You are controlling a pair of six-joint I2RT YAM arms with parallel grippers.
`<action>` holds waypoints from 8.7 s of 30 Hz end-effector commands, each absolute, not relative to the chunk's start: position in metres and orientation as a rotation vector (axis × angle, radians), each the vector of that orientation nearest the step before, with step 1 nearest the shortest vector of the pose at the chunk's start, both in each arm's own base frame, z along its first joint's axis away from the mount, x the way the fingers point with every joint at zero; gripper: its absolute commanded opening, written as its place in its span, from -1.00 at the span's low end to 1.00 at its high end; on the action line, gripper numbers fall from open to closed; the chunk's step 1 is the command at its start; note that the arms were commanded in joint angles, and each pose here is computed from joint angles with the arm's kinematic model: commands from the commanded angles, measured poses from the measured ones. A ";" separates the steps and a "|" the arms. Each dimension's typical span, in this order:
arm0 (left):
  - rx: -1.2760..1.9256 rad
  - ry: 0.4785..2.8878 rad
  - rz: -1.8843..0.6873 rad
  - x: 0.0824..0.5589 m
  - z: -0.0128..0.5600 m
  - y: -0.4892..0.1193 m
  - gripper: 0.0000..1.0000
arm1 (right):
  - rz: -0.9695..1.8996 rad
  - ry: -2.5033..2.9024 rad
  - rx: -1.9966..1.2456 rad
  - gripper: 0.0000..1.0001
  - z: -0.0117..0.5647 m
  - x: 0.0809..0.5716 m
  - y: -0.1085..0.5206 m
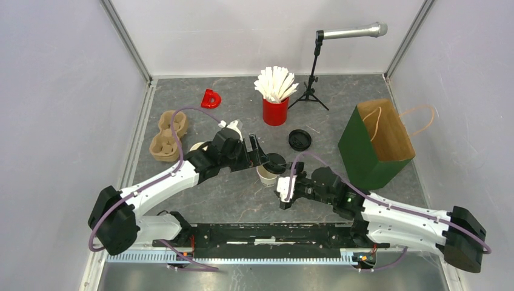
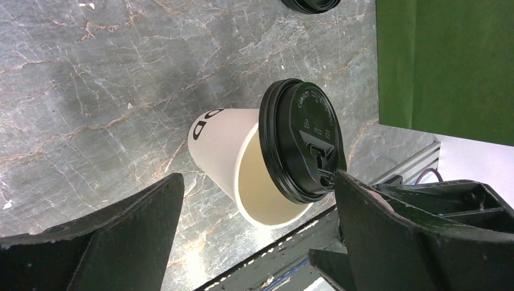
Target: Pack the takeout coffee
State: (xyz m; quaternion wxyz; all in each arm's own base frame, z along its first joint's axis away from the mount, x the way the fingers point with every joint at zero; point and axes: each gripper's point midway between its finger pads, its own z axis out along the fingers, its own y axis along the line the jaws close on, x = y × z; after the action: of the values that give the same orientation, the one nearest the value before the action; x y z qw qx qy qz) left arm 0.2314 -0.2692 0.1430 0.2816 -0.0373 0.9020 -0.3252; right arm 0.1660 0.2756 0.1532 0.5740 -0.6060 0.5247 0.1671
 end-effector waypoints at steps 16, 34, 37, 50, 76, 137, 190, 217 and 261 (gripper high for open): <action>-0.169 2.387 -0.904 0.239 0.138 -0.270 1.00 | 0.281 1.133 -1.581 0.96 0.152 0.184 0.301; -0.061 2.387 -0.600 0.241 0.145 -0.224 0.82 | 0.296 1.485 -1.035 0.88 0.201 0.219 0.265; -0.022 2.367 -0.551 0.238 0.157 -0.213 0.74 | 0.229 1.631 -0.787 0.64 0.202 0.243 0.230; 0.326 2.118 -0.535 0.204 0.217 -0.175 1.00 | 0.119 2.093 -0.384 -0.07 0.123 0.288 0.181; 0.304 2.067 -0.572 0.193 0.210 -0.166 0.88 | 0.160 2.184 -0.330 -0.46 0.060 0.324 0.199; 0.652 1.979 -0.775 0.283 0.261 -0.303 0.47 | 0.550 1.771 -0.410 -1.00 0.257 0.292 0.214; 0.548 1.898 -1.722 0.203 0.330 -0.294 -0.95 | 0.496 0.252 -1.048 0.96 0.359 0.120 0.230; 0.484 1.955 -1.952 0.167 0.322 -0.308 -0.95 | 0.408 0.260 -0.933 0.96 0.363 0.149 0.262; 0.267 2.103 -0.573 0.247 0.241 -0.178 1.00 | 0.562 1.476 -0.919 0.49 0.229 0.227 0.259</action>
State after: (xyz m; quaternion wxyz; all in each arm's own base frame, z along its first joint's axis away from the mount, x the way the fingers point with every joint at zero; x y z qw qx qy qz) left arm 0.2405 -0.2297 0.2722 0.4132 0.0896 0.8258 -0.3732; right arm 0.2135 0.2684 0.2674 0.7174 -0.4097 0.4934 0.2720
